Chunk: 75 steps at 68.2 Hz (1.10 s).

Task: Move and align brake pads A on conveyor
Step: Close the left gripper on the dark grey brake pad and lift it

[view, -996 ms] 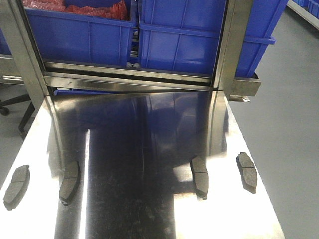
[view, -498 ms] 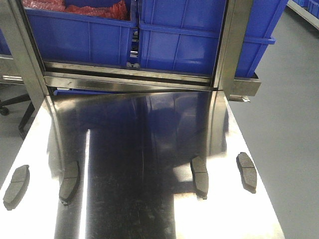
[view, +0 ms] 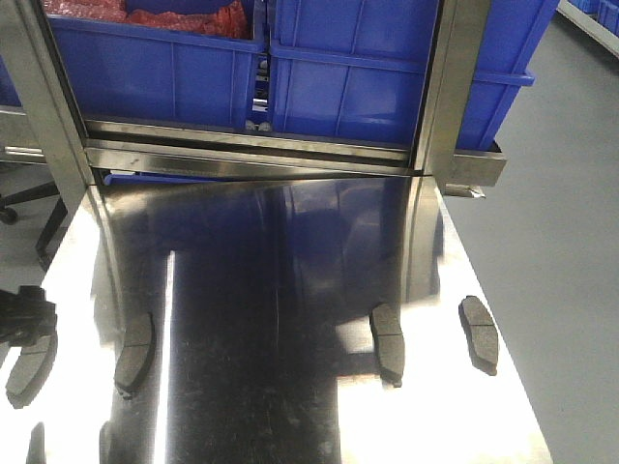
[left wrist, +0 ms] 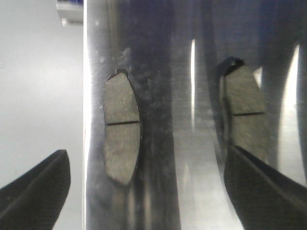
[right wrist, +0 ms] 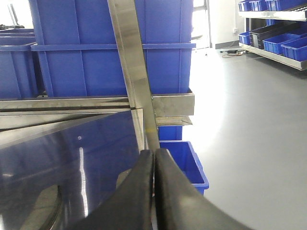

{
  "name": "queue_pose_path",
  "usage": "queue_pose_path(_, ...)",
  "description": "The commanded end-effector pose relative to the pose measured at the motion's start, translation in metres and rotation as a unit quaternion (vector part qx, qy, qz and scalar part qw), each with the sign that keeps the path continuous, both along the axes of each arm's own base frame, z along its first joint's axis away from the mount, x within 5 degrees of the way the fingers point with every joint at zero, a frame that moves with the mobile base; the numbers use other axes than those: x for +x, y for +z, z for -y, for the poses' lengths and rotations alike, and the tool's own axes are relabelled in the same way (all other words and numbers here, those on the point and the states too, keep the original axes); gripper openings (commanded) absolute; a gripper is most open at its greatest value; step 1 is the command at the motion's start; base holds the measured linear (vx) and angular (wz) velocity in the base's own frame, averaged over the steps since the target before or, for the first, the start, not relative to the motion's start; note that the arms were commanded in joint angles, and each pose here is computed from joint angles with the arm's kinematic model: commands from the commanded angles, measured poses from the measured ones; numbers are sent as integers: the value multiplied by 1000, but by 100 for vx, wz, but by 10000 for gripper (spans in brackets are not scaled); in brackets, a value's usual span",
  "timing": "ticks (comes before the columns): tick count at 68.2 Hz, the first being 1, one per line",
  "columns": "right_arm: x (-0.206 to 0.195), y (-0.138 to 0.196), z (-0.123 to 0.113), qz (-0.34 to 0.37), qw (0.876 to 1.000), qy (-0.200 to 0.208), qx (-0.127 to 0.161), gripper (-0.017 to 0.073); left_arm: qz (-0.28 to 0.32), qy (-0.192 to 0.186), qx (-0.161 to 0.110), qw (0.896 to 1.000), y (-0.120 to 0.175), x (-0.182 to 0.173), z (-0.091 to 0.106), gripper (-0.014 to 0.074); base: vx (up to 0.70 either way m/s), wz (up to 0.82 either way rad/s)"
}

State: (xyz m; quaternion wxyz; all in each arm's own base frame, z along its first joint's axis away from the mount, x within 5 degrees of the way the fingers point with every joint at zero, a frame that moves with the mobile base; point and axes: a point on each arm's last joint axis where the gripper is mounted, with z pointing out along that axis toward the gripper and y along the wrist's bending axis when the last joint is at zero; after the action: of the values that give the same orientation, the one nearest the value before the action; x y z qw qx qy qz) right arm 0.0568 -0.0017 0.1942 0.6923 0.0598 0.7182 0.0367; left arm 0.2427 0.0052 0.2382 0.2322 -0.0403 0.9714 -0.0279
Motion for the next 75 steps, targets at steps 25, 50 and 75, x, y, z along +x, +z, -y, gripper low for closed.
queue_pose_path(25, 0, 1, 0, 35, 999, -4, -7, -2, -39, 14, -10, 999, -21, 66, -2, 594, 0, 0)
queue_pose_path(50, 0, 1, 0, 35, 999, -4, -7, -2, -102, 36, 2, 994, -44, 70, -6, 594, 0, 0)
queue_pose_path(75, 0, 1, 0, 35, 999, -4, -7, -2, -133, 36, 1, 991, -56, 70, -6, 593, 0, 0)
